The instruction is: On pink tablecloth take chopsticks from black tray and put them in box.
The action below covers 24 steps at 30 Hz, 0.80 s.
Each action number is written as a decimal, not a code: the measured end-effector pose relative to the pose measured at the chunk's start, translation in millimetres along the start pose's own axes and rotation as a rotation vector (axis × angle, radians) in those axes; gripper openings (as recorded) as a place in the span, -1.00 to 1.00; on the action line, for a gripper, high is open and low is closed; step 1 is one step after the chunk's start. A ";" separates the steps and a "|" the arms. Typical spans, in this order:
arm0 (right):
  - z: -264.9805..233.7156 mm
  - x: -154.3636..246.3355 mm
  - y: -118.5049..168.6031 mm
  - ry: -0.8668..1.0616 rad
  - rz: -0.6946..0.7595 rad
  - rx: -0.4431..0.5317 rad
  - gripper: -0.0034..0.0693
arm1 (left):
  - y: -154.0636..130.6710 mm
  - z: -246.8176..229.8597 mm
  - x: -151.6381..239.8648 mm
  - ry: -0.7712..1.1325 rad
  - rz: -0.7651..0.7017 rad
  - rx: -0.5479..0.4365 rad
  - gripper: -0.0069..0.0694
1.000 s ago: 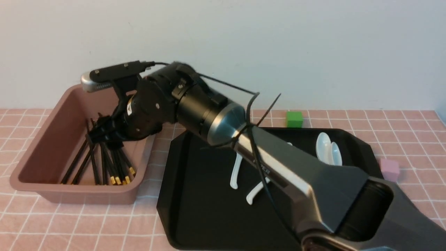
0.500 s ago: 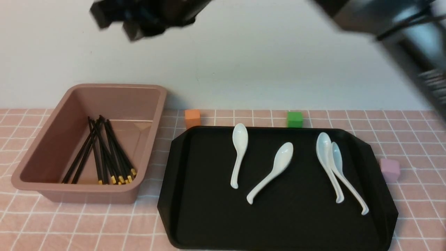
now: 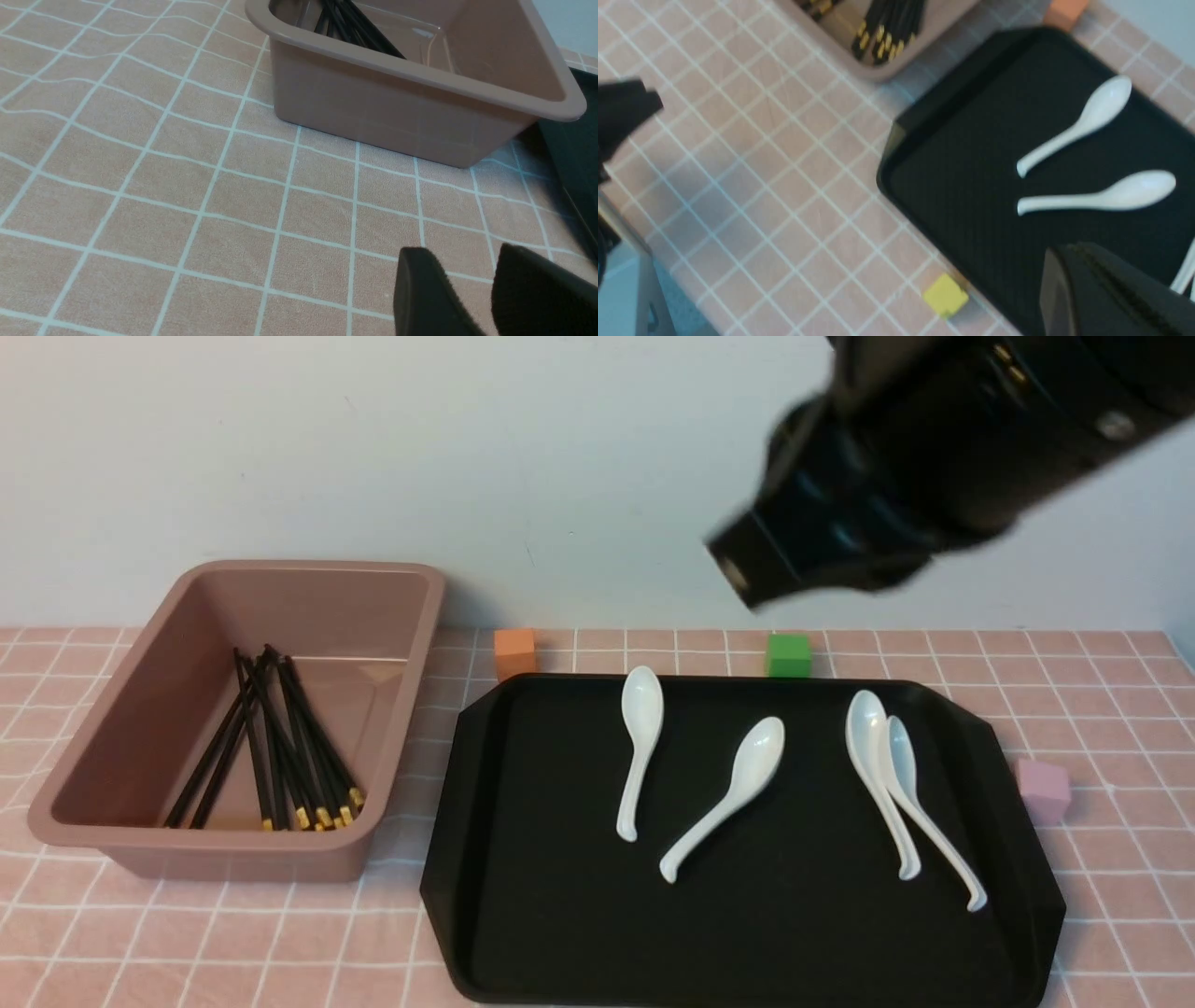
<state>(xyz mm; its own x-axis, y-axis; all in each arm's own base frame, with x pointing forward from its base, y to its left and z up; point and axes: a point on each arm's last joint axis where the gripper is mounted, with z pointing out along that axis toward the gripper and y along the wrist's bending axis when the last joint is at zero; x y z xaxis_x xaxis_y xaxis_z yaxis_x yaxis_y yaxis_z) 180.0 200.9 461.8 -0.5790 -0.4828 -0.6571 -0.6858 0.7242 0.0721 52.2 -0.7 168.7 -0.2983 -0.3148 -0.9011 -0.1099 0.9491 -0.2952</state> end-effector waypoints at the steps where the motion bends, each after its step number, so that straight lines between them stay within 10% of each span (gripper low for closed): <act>1: -1.3 3.0 -0.3 0.003 0.000 0.000 -0.95 | 0.0 0.0 0.0 0.000 0.000 0.000 -0.19; 14: -14.7 35.4 -28.2 0.002 0.000 0.134 -0.94 | 0.0 0.0 0.0 0.000 0.000 0.000 -0.19; 24: 22.7 206.5 -84.0 -0.318 0.209 0.345 -0.94 | 0.0 0.0 0.0 0.000 0.000 0.000 -0.19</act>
<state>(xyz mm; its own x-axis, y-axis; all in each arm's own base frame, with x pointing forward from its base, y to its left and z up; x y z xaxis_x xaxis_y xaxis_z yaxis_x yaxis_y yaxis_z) 128.0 51.5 303.0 -0.4882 -0.1752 -0.8549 -0.3527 0.9357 0.0097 52.2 -0.7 168.7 -0.2983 -0.3148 -0.9011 -0.1099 0.9491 -0.2952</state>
